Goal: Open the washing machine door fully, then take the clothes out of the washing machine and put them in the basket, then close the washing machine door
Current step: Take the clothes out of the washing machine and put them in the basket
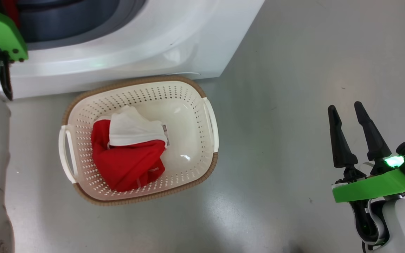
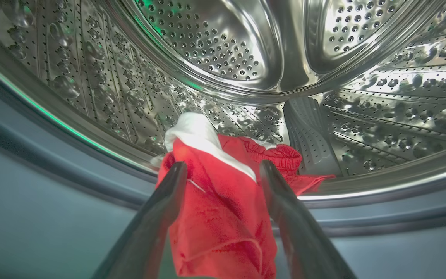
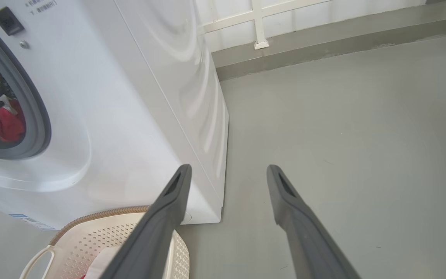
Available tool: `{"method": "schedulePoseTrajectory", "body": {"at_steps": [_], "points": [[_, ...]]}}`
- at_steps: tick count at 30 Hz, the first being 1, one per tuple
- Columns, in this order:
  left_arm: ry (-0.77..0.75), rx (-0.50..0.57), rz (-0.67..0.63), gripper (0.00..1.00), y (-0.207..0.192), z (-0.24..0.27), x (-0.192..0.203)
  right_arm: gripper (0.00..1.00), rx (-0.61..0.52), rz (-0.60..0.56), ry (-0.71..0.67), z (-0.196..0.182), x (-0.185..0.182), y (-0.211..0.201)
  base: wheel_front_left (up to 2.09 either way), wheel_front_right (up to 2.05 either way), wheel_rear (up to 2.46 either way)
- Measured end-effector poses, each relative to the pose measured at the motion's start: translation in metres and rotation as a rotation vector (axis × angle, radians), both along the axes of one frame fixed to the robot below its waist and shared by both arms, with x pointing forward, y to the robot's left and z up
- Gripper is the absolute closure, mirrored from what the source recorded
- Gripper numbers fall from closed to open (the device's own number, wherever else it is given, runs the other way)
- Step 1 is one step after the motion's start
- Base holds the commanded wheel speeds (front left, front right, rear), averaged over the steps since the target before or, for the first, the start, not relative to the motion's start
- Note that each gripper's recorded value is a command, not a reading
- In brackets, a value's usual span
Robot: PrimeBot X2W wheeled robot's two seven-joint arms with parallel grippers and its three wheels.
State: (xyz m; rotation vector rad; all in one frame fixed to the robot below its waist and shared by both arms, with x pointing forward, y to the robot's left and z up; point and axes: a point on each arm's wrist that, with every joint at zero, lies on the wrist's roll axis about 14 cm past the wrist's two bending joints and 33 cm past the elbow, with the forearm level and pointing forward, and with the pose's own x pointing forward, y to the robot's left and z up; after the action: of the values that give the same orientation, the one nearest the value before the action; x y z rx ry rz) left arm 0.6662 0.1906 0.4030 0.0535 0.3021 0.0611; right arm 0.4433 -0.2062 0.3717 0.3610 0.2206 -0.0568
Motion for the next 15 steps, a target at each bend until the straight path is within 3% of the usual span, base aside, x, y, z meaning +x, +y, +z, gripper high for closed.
{"method": "schedulePoseTrajectory", "body": {"at_steps": [10,12,13,14,15], "points": [[0.064,0.012,-0.007,0.0,-0.002,-0.024,0.003,0.0,-0.01,-0.02,0.024,-0.007,-0.005,-0.007,0.0,0.0,0.0],[0.077,0.014,-0.005,0.29,-0.001,-0.028,0.003,0.0,-0.011,-0.022,0.026,-0.007,-0.005,-0.008,0.0,0.0,0.0],[0.077,0.014,-0.005,0.57,-0.001,-0.028,0.003,0.0,-0.011,-0.022,0.026,-0.007,-0.005,-0.008,0.0,0.0,0.0],[0.079,0.015,-0.005,0.57,-0.001,-0.029,0.002,0.0,-0.012,-0.022,0.026,-0.007,-0.005,-0.008,0.0,0.0,0.0],[0.08,0.016,-0.005,0.8,-0.001,-0.029,0.002,0.0,-0.011,-0.023,0.025,-0.007,-0.005,-0.008,0.0,0.0,0.0]]}}
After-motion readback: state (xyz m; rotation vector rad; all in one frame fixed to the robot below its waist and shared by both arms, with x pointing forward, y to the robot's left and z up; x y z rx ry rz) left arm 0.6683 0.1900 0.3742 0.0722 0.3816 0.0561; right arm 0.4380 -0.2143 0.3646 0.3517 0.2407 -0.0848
